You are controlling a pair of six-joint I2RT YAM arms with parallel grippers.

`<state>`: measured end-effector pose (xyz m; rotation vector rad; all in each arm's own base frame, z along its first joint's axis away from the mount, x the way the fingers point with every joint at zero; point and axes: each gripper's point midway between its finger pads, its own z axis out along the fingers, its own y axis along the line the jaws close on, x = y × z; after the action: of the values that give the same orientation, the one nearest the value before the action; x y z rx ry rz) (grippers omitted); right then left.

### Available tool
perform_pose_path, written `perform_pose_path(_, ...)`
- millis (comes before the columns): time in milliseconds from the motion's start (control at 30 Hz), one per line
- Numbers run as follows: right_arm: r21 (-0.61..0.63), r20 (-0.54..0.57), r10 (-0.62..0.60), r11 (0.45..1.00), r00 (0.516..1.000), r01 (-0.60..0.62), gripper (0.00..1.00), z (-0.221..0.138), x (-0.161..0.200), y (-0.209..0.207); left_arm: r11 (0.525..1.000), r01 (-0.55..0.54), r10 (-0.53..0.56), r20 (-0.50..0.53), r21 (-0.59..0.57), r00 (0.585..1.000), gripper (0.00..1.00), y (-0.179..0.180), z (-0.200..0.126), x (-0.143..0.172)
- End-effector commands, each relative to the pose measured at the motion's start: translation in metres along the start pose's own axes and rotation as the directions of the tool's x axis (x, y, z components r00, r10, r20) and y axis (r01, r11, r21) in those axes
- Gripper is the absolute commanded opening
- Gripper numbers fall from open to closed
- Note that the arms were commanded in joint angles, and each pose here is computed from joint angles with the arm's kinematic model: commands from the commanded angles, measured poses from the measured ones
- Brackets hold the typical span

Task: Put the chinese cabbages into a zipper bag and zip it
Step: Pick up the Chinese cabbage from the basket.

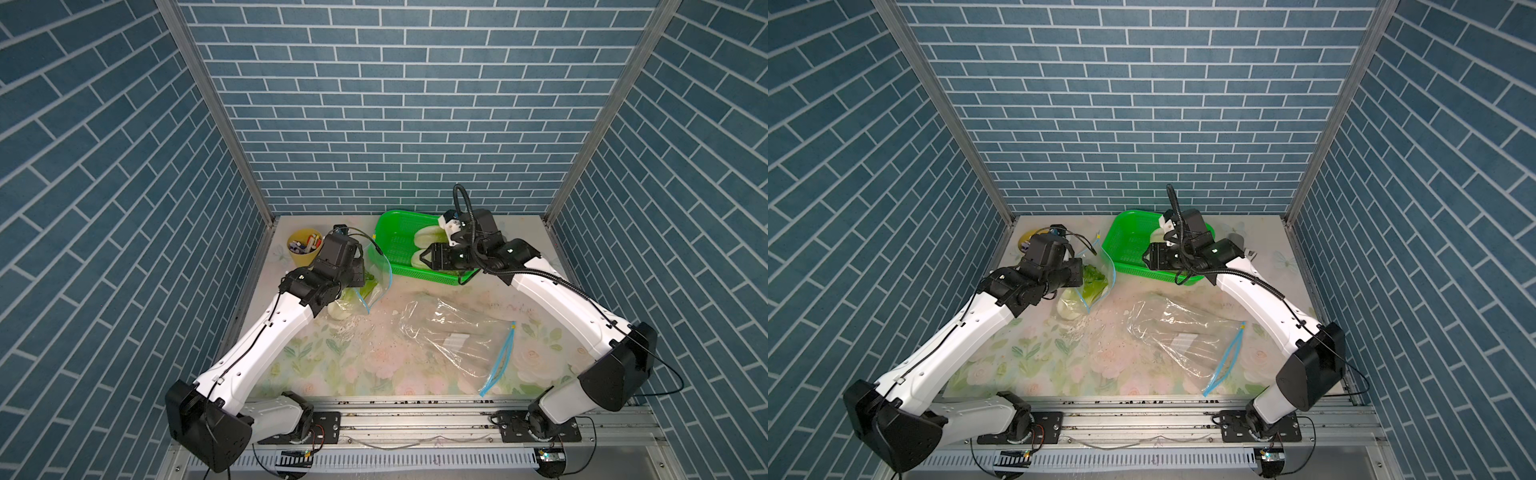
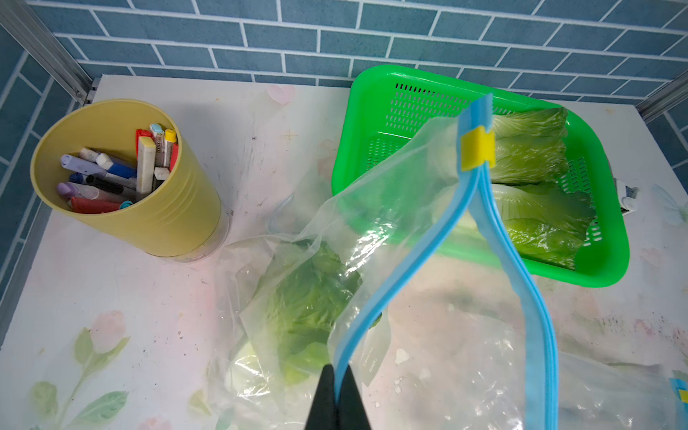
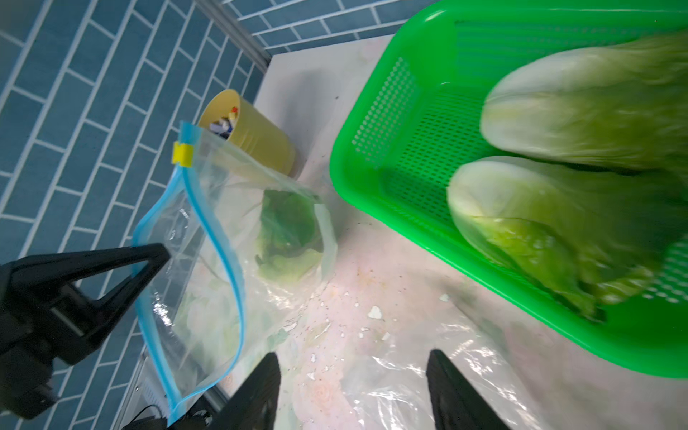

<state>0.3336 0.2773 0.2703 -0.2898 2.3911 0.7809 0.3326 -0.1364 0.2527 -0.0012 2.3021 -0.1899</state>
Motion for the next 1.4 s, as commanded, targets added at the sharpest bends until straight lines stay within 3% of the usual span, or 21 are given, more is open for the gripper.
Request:
perform_pose_path(0, 0.150, 0.026, 0.046, 0.987, 0.999, -0.049, 0.66, -0.018, 0.001, -0.043, 1.000, 0.006, -0.006, -0.002, 0.020, 1.000, 0.00, -0.006, 0.003, 0.003)
perform_pose_path(267, 0.309, 0.078, 0.160, 0.935, 0.984, -0.177, 0.72, -0.023, -0.005, -0.109, 0.999, 0.002, -0.002, -0.010, 0.041, 1.000, 0.00, -0.015, 0.009, 0.010)
perform_pose_path(467, 0.214, 0.031, 0.241, 0.946, 0.970, -0.242, 0.75, 0.011, -0.007, -0.118, 0.999, -0.008, 0.009, -0.017, 0.053, 1.000, 0.00, -0.024, 0.014, 0.012)
perform_pose_path(900, 0.194, -0.050, 0.358, 0.919, 0.933, -0.342, 0.77, 0.083, -0.004, -0.147, 0.998, -0.019, 0.021, -0.029, 0.057, 0.999, 0.00, -0.033, 0.020, 0.017)
perform_pose_path(1367, 0.110, -0.098, 0.399, 0.915, 0.912, -0.388, 0.76, 0.126, -0.009, -0.150, 0.999, -0.024, 0.025, -0.033, 0.041, 0.999, 0.00, -0.031, 0.022, 0.017)
